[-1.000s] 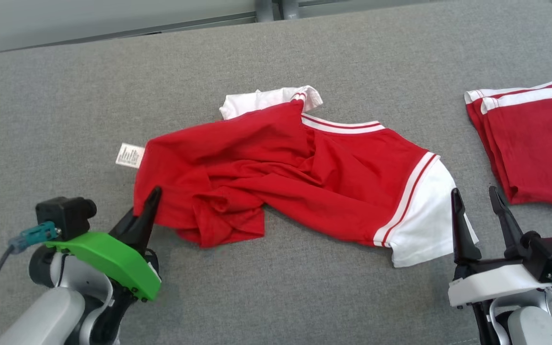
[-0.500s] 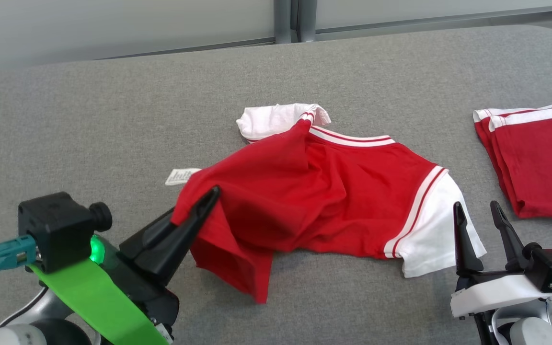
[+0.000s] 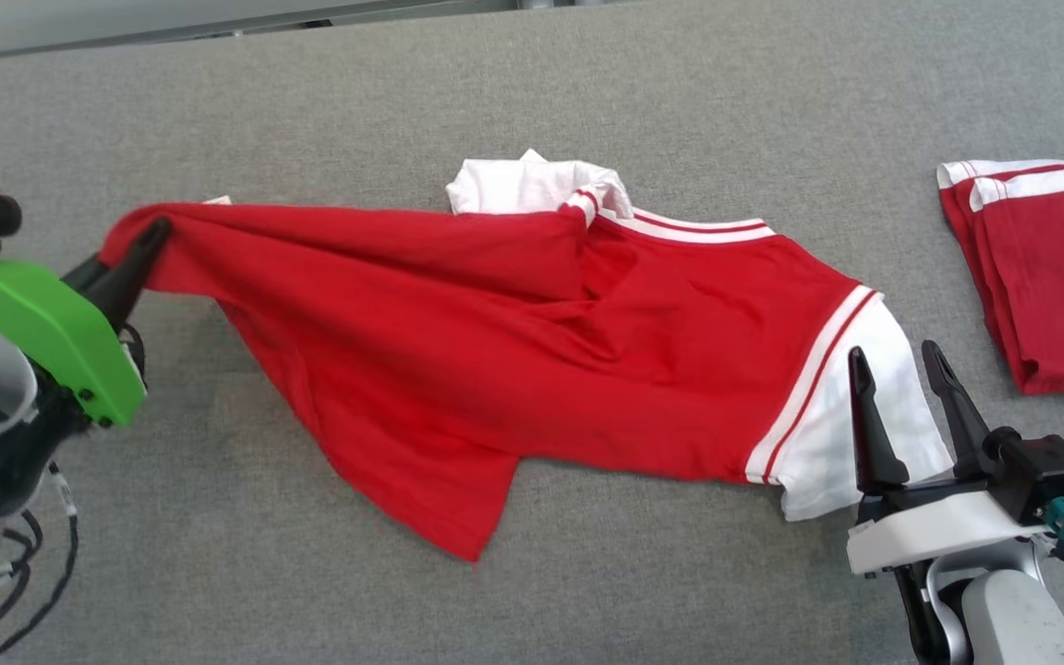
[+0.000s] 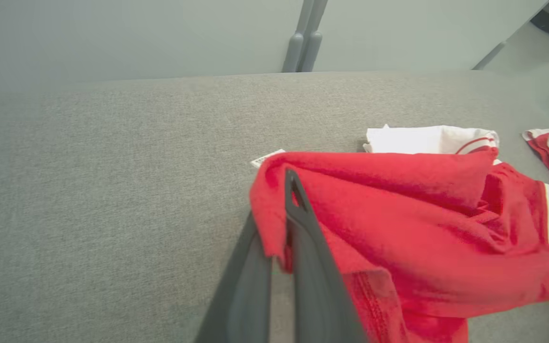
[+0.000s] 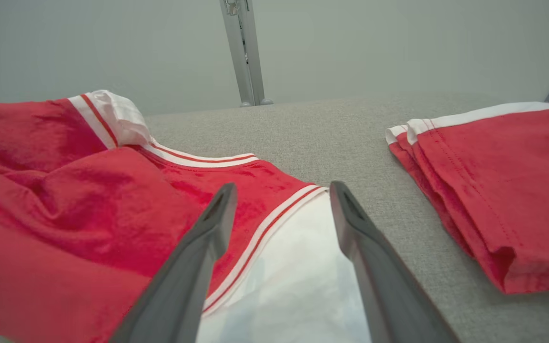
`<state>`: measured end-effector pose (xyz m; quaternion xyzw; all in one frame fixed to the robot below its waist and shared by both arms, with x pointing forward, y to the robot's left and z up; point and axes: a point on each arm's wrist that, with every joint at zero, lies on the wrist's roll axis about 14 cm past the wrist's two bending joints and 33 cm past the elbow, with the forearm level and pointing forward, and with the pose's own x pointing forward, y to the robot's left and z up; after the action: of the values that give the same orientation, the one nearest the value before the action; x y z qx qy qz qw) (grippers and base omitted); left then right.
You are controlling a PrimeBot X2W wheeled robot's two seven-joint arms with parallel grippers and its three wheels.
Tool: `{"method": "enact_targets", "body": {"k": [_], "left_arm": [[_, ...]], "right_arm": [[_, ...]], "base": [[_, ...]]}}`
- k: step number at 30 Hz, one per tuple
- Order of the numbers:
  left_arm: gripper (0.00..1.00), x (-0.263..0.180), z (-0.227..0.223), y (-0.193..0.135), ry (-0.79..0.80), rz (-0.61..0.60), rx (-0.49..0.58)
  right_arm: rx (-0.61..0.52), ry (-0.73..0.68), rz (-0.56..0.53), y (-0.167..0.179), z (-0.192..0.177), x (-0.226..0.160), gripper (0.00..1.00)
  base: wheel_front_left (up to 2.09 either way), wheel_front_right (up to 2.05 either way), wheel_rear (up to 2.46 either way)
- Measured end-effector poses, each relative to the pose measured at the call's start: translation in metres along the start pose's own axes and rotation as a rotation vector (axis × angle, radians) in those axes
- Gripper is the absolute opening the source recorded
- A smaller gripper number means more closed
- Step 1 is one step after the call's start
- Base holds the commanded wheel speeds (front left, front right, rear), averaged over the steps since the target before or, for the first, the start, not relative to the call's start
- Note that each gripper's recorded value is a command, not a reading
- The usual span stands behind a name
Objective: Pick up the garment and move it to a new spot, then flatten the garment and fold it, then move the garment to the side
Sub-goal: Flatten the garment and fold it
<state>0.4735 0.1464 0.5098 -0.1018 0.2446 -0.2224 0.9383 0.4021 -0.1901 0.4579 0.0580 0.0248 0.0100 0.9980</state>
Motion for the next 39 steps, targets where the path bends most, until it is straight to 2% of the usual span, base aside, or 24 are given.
{"method": "enact_targets", "body": {"k": [4, 8, 9, 11, 12, 18, 24, 30, 35, 39], "left_arm": [[0.0, 0.03, -0.01, 0.045, 0.015, 0.114, 0.015], [0.0, 0.057, -0.034, 0.069, 0.045, 0.185, 0.028], [0.16, 0.06, -0.04, 0.073, 0.051, 0.199, 0.023], [0.6, 0.063, -0.05, 0.078, 0.055, 0.226, 0.014], [1.0, 0.063, -0.053, 0.079, 0.055, 0.236, 0.014], [1.0, 0.052, -0.052, 0.076, -0.002, 0.258, 0.025], [1.0, 0.017, -0.056, 0.069, -0.088, 0.271, -0.048], [1.0, -0.019, -0.056, 0.024, -0.213, 0.224, -0.105], [1.0, -0.043, -0.053, -0.008, -0.318, 0.191, -0.141], [1.0, -0.058, -0.065, -0.002, -0.34, 0.236, -0.144]], "right_arm": [[-0.007, 0.015, -0.014, -0.005, -0.005, 0.002, 1.0], [-0.012, 0.041, -0.039, -0.014, -0.013, -0.004, 1.0], [-0.013, 0.046, -0.045, -0.015, -0.014, -0.006, 1.0], [-0.014, 0.052, -0.052, -0.017, -0.016, -0.009, 1.0], [-0.013, 0.053, -0.054, -0.018, -0.016, -0.01, 1.0], [-0.012, 0.043, -0.061, -0.02, -0.011, -0.016, 1.0], [-0.007, 0.014, -0.031, -0.01, -0.002, -0.014, 1.0], [-0.026, -0.03, -0.012, -0.005, 0.012, -0.012, 1.0], [-0.043, -0.107, -0.008, -0.004, 0.038, -0.011, 1.0], [-0.053, -0.142, -0.006, -0.004, 0.05, -0.015, 1.0]], "base": [[0.0, 0.0, 0.0], [0.0, 0.0, 0.0], [0.0, 0.0, 0.0], [0.0, 0.0, 0.0], [0.0, 0.0, 0.0], [0.0, 0.0, 0.0], [0.0, 0.0, 0.0], [0.0, 0.0, 0.0], [0.0, 0.0, 0.0], [0.0, 0.0, 0.0]]}}
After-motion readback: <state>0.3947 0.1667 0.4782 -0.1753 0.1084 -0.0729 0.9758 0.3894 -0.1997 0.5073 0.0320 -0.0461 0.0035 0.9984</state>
